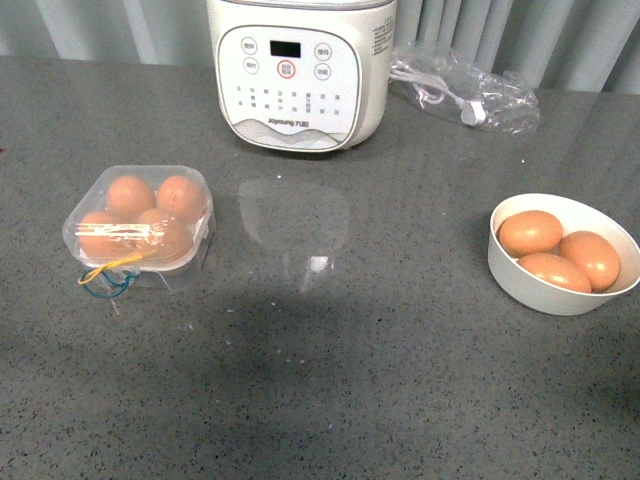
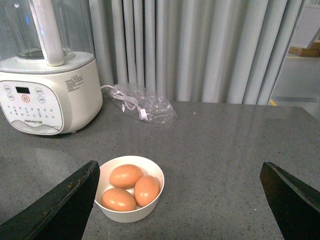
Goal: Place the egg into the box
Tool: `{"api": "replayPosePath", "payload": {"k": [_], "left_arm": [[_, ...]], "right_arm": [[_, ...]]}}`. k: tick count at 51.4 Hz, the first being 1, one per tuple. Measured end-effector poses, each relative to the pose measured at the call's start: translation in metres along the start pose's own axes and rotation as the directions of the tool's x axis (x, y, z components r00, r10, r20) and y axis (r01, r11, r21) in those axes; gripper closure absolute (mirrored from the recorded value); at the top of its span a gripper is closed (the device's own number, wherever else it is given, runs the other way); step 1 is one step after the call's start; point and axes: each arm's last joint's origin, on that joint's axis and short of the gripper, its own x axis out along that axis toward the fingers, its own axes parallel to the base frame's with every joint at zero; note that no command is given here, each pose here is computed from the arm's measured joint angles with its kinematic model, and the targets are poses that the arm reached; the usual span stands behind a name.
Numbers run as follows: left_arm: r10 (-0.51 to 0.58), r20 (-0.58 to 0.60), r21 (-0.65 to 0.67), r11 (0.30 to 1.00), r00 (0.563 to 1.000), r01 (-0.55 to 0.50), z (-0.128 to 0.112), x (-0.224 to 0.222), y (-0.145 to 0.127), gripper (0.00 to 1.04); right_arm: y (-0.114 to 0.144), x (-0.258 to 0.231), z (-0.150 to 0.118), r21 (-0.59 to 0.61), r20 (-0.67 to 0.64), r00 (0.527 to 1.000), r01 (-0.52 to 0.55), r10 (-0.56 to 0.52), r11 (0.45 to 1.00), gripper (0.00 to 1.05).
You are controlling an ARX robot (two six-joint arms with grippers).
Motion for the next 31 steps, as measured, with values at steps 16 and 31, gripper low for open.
{"api": "replayPosePath", "payload": {"k": [16,31], "left_arm": [[0.000,0.002,0.000,1.000,1.000,0.000,0.000,-0.008,0.000,1.01],[0.001,-0.003,0.000,1.000,1.000,-0.001,-0.001,-0.016,0.000,1.01]], "right_arm": [[0.000,0.000,0.000,0.000,0.000,1.000,0.000,0.000,1.000,0.07],[0.000,0.000,0.000,0.000,0.000,1.000,0.000,0.000,1.000,0.07]]}}
